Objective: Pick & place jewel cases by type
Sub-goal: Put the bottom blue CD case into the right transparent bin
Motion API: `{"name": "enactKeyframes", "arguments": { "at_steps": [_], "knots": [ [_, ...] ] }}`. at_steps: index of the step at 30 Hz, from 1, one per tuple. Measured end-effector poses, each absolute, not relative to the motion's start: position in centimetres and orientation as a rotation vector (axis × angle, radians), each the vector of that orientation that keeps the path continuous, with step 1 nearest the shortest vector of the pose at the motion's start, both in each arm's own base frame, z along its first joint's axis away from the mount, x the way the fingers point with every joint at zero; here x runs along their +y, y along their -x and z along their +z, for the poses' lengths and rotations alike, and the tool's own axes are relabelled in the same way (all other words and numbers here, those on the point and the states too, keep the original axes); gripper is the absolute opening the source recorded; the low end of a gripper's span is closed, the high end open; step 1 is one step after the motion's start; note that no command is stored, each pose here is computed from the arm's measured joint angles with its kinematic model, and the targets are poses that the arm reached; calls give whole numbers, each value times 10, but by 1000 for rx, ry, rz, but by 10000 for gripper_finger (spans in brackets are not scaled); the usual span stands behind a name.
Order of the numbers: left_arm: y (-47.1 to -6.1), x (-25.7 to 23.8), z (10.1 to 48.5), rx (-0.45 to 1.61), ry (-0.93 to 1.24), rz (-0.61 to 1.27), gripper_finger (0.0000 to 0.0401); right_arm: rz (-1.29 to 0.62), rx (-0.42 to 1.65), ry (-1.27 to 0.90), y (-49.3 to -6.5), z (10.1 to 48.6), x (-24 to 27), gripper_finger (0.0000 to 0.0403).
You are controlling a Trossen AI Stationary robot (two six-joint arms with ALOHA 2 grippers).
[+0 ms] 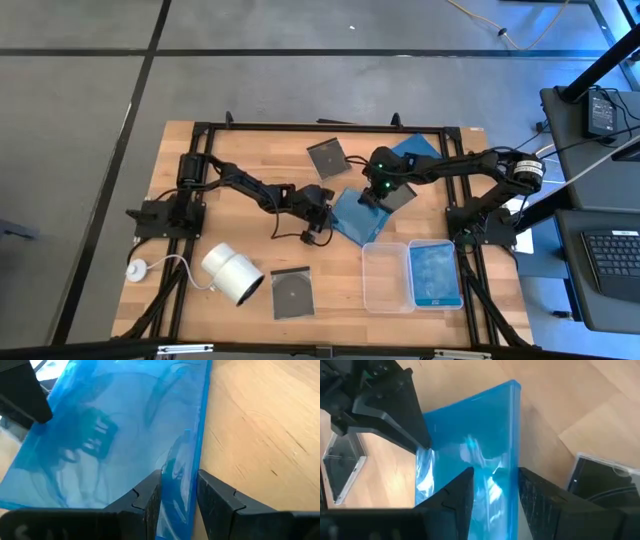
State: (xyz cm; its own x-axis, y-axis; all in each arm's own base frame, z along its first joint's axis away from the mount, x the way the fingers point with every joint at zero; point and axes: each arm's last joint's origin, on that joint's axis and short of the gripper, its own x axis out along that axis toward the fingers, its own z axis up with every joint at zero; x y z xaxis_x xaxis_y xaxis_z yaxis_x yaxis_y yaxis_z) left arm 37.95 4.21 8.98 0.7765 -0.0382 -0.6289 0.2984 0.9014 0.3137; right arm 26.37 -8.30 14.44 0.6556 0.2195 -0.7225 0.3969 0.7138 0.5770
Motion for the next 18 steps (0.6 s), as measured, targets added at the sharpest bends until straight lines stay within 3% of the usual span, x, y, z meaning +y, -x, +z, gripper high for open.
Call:
{"name": "enactKeyframes", "arguments": {
  "at_steps": [11,18],
  "knots": [
    [-381,41,91,643,-448,-195,114,-62,856,-810,-265,147,-82,149],
    [-384,47,95,644,-490,-39,112,45,848,-862,-268,150,-79,149]
  ]
}}
